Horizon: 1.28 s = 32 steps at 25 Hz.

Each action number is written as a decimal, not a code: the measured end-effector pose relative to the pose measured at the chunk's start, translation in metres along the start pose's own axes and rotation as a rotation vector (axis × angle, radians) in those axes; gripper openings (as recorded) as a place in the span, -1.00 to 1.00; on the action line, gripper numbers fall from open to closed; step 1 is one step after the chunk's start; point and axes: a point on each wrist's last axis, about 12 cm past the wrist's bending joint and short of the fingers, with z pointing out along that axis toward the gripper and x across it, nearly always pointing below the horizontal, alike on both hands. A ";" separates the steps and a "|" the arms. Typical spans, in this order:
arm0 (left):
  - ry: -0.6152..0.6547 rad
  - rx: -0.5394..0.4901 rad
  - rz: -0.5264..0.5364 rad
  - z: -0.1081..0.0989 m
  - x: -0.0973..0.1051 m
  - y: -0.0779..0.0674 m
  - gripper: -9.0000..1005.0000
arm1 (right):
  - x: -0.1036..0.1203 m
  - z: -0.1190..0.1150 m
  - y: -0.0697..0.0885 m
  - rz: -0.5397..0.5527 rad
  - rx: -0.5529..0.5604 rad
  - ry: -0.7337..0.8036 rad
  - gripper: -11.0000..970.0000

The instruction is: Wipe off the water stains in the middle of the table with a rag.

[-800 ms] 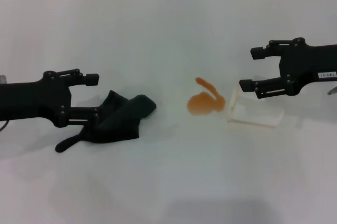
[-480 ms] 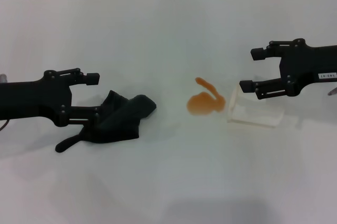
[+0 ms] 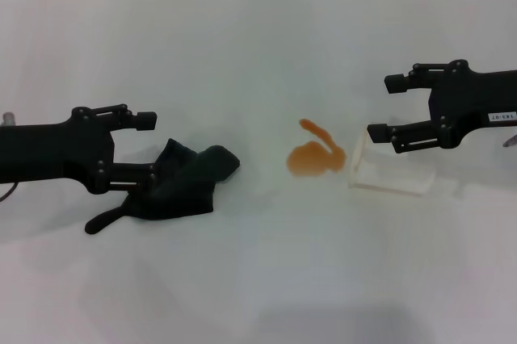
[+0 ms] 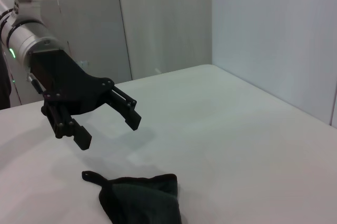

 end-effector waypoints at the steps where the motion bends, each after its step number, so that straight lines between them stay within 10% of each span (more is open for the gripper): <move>1: 0.001 0.001 0.001 0.000 0.000 0.000 0.72 | 0.000 0.000 0.000 0.001 0.000 0.000 0.73; 32: 0.038 0.029 0.014 0.007 -0.006 0.002 0.72 | -0.004 -0.012 -0.008 0.088 0.059 0.253 0.73</move>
